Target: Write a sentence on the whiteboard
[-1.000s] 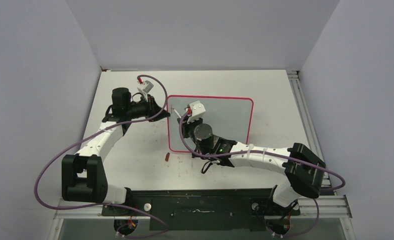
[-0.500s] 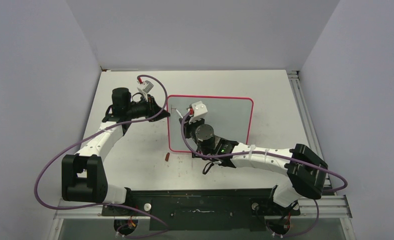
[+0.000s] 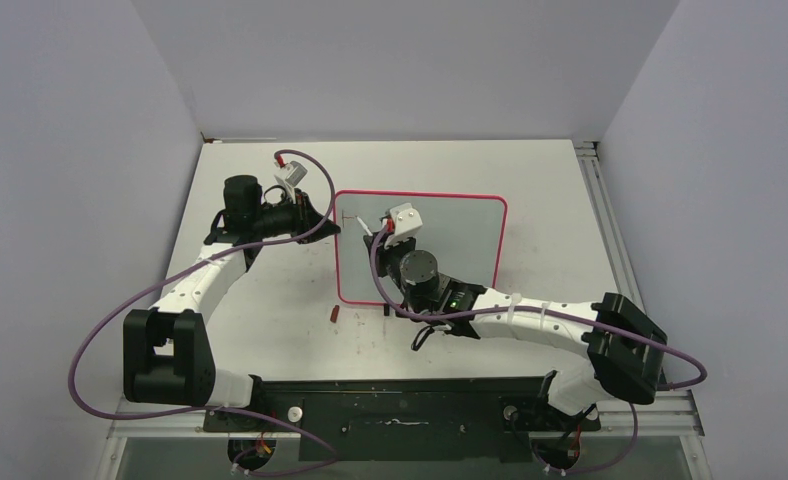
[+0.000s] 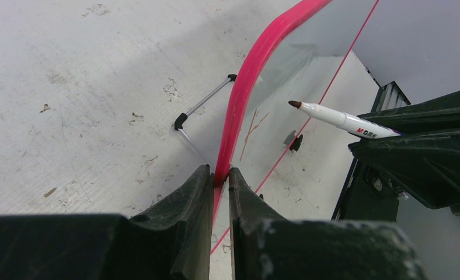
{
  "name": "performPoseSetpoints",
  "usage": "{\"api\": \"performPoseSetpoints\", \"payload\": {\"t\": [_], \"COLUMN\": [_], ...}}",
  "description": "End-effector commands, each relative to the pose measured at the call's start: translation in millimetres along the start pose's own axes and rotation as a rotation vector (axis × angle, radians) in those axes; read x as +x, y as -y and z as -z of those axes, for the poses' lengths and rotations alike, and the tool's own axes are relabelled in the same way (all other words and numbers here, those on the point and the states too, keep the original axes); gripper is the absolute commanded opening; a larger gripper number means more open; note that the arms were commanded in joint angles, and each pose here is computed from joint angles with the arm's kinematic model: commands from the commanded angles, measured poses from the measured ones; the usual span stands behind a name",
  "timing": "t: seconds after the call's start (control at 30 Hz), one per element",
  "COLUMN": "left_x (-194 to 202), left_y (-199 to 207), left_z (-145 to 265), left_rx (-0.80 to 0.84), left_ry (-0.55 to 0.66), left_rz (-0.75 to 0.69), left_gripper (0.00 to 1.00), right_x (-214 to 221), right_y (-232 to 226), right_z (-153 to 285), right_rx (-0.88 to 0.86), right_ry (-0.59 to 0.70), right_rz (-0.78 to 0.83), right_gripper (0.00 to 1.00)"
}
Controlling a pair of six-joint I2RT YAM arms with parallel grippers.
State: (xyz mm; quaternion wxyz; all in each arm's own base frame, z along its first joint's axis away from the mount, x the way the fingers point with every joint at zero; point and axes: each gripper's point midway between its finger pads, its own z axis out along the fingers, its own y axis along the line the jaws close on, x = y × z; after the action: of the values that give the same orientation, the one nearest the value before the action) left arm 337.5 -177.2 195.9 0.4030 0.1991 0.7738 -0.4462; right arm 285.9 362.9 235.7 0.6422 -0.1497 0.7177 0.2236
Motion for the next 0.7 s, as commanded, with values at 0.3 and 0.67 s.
{"api": "performPoseSetpoints", "payload": {"t": [0.3, 0.67], "left_x": [-8, -7], "left_y": [16, 17], "left_z": [1, 1], "left_rx": [0.041, 0.045], "left_ry": [-0.003, -0.005], "left_rz": [-0.017, -0.016], "left_gripper": [0.0, 0.0], "right_x": [-39, -37], "right_y": [-15, -16], "right_z": [-7, -14], "right_rx": [-0.035, -0.023], "right_ry": [0.105, 0.1], "right_rz": [-0.01, 0.004], "right_gripper": [0.05, 0.05]}}
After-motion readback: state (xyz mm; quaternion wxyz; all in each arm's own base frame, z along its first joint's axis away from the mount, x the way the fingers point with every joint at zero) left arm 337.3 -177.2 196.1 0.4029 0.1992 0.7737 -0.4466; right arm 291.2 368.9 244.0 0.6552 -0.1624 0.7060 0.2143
